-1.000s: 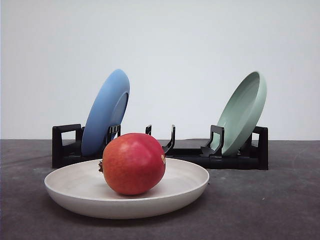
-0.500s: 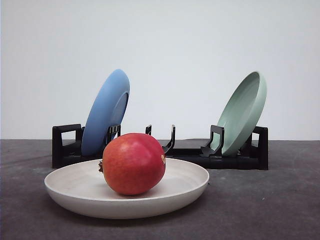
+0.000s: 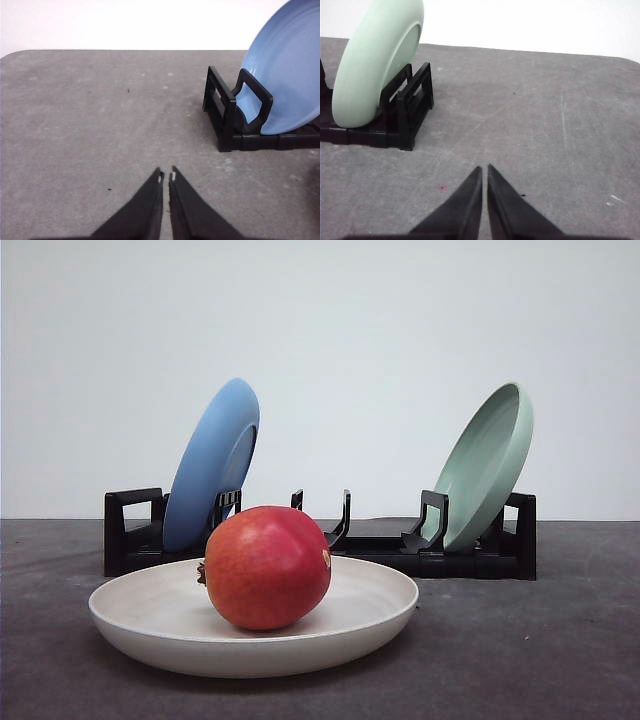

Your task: Place pomegranate in white plate

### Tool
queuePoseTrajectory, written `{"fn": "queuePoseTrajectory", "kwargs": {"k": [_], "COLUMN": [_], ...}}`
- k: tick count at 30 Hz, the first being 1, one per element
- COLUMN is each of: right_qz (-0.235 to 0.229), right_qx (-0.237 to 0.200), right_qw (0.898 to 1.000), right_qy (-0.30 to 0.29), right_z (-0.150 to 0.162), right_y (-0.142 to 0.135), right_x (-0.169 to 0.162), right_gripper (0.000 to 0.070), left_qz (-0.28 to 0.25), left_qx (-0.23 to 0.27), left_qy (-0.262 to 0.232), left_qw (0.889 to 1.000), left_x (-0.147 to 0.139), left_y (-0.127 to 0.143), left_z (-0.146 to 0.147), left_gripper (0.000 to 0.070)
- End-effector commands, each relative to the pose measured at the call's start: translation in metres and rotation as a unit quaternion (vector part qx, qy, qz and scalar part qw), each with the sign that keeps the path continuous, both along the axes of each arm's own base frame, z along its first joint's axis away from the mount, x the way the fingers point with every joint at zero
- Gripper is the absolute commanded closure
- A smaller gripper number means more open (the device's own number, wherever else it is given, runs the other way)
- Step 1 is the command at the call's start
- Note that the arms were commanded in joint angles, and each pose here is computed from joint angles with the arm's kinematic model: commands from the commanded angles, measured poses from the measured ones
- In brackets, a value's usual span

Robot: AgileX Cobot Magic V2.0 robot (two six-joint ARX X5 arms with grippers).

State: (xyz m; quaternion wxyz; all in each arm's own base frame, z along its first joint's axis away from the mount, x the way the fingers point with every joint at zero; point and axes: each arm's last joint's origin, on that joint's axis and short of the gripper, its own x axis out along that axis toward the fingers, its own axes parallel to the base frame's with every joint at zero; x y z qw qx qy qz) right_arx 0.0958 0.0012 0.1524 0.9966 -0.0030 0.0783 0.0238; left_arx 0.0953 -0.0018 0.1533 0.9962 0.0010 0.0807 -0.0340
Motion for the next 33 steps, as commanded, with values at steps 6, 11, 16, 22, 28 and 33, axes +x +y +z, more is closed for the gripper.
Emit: {"fn": "queuePoseTrajectory", "kwargs": {"k": [6, 11, 16, 22, 28, 33], "right_qz": [-0.002, -0.002, -0.002, -0.002, -0.002, -0.002], "right_qx": [0.007, 0.007, 0.007, 0.007, 0.007, 0.007], "right_qw": [1.0, 1.0, 1.0, 1.0, 1.0, 1.0], "right_qy": [-0.003, -0.003, -0.003, -0.003, -0.003, -0.003], "right_z": [-0.0007, -0.0007, -0.0007, -0.0007, -0.0007, -0.0007], "right_y": [-0.0001, -0.0001, -0.0001, -0.0001, -0.0001, -0.0001], "right_x": [0.0003, 0.0003, 0.0003, 0.0003, 0.0003, 0.0003], "right_gripper": [0.069, 0.069, 0.069, 0.069, 0.069, 0.069], "left_qz": [0.001, 0.001, 0.001, 0.001, 0.001, 0.001], "left_qx": [0.004, 0.004, 0.004, 0.004, 0.004, 0.004], "left_qy": [0.007, 0.007, 0.007, 0.007, 0.007, 0.007], "left_qw": [1.0, 1.0, 1.0, 1.0, 1.0, 1.0], "left_x": [0.0004, 0.0004, 0.0004, 0.0004, 0.0004, 0.0004], "left_y": [0.0001, 0.0001, 0.0001, 0.0001, 0.0001, 0.0001], "left_z": [-0.0037, -0.0038, -0.0037, -0.0037, -0.0037, -0.0037], "left_gripper": [0.07, 0.07, 0.07, 0.07, 0.07, 0.07]}}
